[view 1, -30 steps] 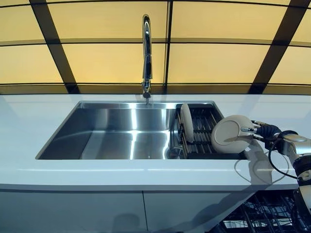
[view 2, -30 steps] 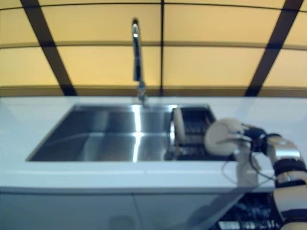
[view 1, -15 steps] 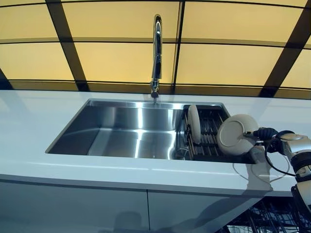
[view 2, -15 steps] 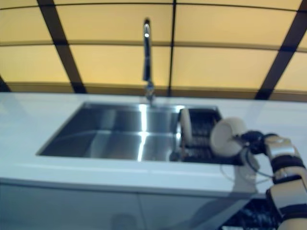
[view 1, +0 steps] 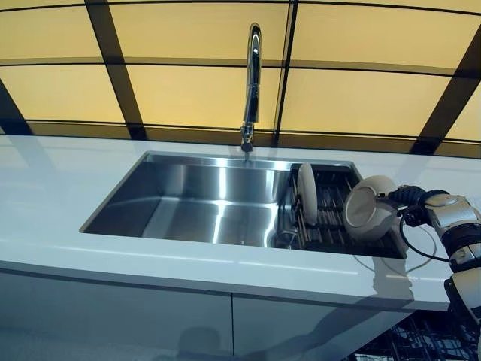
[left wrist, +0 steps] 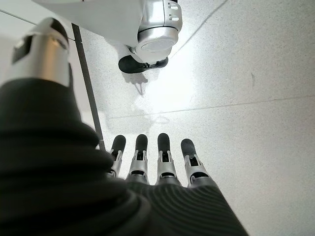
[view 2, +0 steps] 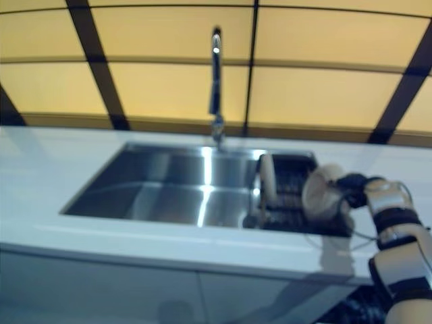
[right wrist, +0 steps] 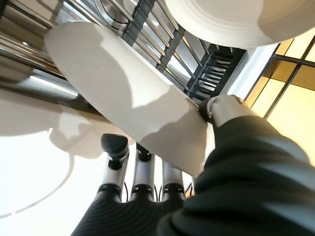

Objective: Take plates into dishwasher

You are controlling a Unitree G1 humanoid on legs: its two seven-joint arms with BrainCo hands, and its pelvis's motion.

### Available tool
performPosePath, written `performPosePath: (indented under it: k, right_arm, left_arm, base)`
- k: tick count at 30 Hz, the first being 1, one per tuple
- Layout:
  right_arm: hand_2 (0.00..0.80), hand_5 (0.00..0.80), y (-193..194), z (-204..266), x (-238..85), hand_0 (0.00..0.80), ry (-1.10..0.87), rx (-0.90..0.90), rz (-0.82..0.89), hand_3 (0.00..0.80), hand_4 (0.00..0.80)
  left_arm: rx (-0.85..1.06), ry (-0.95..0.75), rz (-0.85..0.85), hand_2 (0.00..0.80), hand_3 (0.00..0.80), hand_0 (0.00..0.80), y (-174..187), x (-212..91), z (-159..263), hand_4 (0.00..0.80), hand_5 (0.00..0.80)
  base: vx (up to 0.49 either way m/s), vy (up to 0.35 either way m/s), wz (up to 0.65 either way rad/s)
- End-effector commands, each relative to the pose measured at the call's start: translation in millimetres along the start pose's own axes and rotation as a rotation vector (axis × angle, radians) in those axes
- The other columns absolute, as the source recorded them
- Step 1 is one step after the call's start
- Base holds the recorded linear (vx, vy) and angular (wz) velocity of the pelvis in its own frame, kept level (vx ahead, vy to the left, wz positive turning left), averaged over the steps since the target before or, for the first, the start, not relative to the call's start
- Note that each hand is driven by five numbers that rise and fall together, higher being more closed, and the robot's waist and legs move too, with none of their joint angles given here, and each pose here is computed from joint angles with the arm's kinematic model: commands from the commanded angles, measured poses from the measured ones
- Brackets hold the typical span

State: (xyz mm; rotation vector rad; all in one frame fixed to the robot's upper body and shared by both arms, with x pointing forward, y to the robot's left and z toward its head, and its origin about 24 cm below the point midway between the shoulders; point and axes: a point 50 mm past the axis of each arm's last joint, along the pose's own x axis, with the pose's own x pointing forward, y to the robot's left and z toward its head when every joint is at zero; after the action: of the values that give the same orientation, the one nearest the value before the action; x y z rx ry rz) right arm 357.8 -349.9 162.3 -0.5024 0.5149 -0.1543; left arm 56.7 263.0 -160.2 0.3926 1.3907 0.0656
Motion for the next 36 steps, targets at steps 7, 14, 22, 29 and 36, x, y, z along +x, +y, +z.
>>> performPosePath:
  k: [7, 14, 22, 29, 36]
  right_arm:
    - [0.800, 0.800, -18, 72, -23, 0.800, -0.307, -0.008, -0.063, 0.800, 0.800]
    - [0.800, 0.800, -31, 79, -34, 0.800, -0.333, -0.012, -0.099, 0.800, 0.800]
    - [0.800, 0.800, -47, 94, -49, 0.800, -0.385, -0.033, -0.164, 0.800, 0.800]
    - [0.800, 0.800, -66, 102, -65, 0.800, -0.388, -0.168, -0.245, 0.800, 0.800]
    - [0.800, 0.800, -75, 100, -75, 0.800, -0.377, -0.244, -0.262, 0.800, 0.800]
  left_arm:
    - [0.058, -0.029, 0.028, 0.000, 0.000, 0.000, 12, 1, 14, 0.000, 0.000]
    - [0.037, -0.038, 0.024, 0.000, 0.000, 0.000, 9, 1, 17, 0.000, 0.000]
    - [0.022, -0.032, 0.022, 0.000, 0.000, 0.000, 6, 1, 17, 0.000, 0.000]
    - [0.012, -0.024, 0.039, 0.000, 0.000, 0.000, 12, 1, 17, 0.000, 0.000]
    - [0.002, -0.021, 0.054, 0.000, 0.000, 0.000, 16, 1, 19, 0.000, 0.000]
  base:
    - [-0.019, 0.026, -0.02]
    - [-0.029, 0.060, -0.08]
    - [-0.020, 0.081, -0.12]
    - [-0.018, 0.067, -0.12]
    - [0.000, 0.044, -0.17]
